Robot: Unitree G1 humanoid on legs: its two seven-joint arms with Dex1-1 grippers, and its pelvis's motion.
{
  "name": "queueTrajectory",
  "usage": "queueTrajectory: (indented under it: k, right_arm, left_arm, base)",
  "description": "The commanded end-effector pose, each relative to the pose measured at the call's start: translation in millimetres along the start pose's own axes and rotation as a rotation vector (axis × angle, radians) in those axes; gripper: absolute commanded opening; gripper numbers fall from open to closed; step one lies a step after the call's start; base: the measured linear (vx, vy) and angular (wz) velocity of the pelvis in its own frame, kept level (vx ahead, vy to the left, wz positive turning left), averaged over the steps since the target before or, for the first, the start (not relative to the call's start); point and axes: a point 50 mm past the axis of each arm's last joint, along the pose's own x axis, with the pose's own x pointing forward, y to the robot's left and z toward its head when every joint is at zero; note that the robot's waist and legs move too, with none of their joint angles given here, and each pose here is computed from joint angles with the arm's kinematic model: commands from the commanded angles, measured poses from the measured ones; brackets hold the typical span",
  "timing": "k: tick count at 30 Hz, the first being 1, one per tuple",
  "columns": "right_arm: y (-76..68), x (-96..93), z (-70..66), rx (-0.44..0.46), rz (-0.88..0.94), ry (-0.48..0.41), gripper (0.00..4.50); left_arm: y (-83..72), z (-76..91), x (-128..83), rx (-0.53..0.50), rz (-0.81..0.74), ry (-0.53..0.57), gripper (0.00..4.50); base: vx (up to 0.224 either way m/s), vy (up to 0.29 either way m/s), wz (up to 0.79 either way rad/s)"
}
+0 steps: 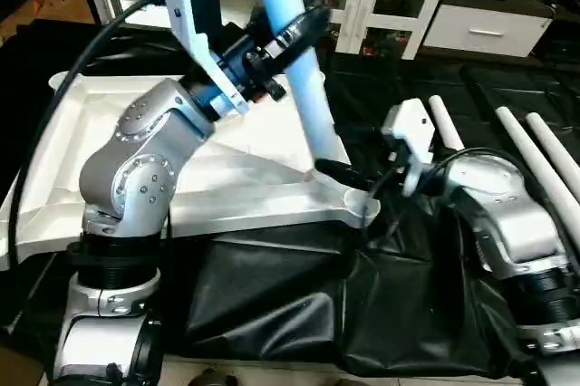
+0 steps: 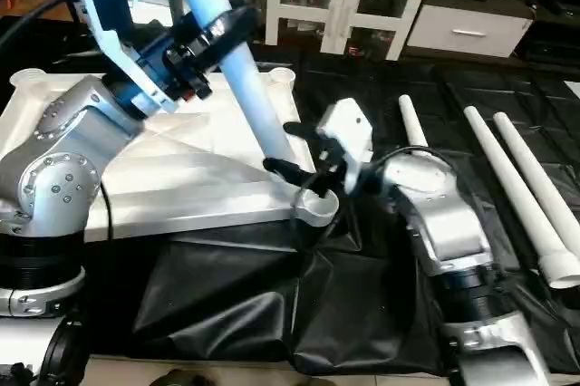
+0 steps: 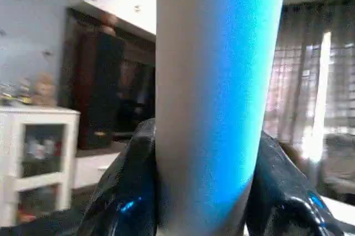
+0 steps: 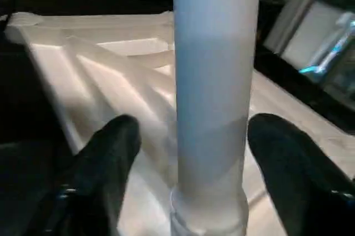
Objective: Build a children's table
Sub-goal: Insert table leg to table base
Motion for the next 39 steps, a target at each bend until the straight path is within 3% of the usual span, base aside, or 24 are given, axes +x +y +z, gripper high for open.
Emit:
queueTrajectory:
  k: [1,7,12,19,28,35,39]
  right_arm:
    - [-5.1,0.8,1.7,-0.026,-0.053,-0.003,3.43]
    - [-4.1,9.5,-3.3,-0.042,-0.070,0.002,3.43]
    - [-2.9,21.1,-11.2,-0.117,-0.086,0.050,3.43]
    - [-3.0,28.0,-15.5,-0.097,-0.102,0.046,3.43]
    - [-6.2,34.0,-11.3,-0.028,-0.151,-0.019,3.43]
    - [-6.8,36.4,-8.7,-0.034,-0.149,-0.029,3.43]
    - [-7.8,37.8,-5.0,-0.030,-0.154,-0.049,3.08]
  left_arm:
    - [-5.1,6.2,4.8,0.030,-0.019,-0.026,1.64]
    - [-6.5,7.7,6.3,0.034,-0.024,-0.037,1.64]
    - [-7.0,6.8,7.1,0.040,-0.032,-0.036,1.64]
    - [-7.5,7.6,6.8,0.045,-0.037,-0.036,1.64]
    - [-7.8,6.1,6.7,0.051,-0.040,-0.034,1.64]
    - [-8.6,5.4,6.9,0.049,-0.046,-0.031,1.64]
    - [-8.3,4.6,6.1,0.053,-0.044,-0.027,1.64]
  base:
    - [0.000,0.000,0.00]
    - [0.000,0.000,0.00]
    - [0.000,0.000,0.00]
    - [0.000,0.000,0.00]
    - [0.000,0.000,0.00]
    - [0.000,0.000,0.00]
    - [0.000,0.000,0.00]
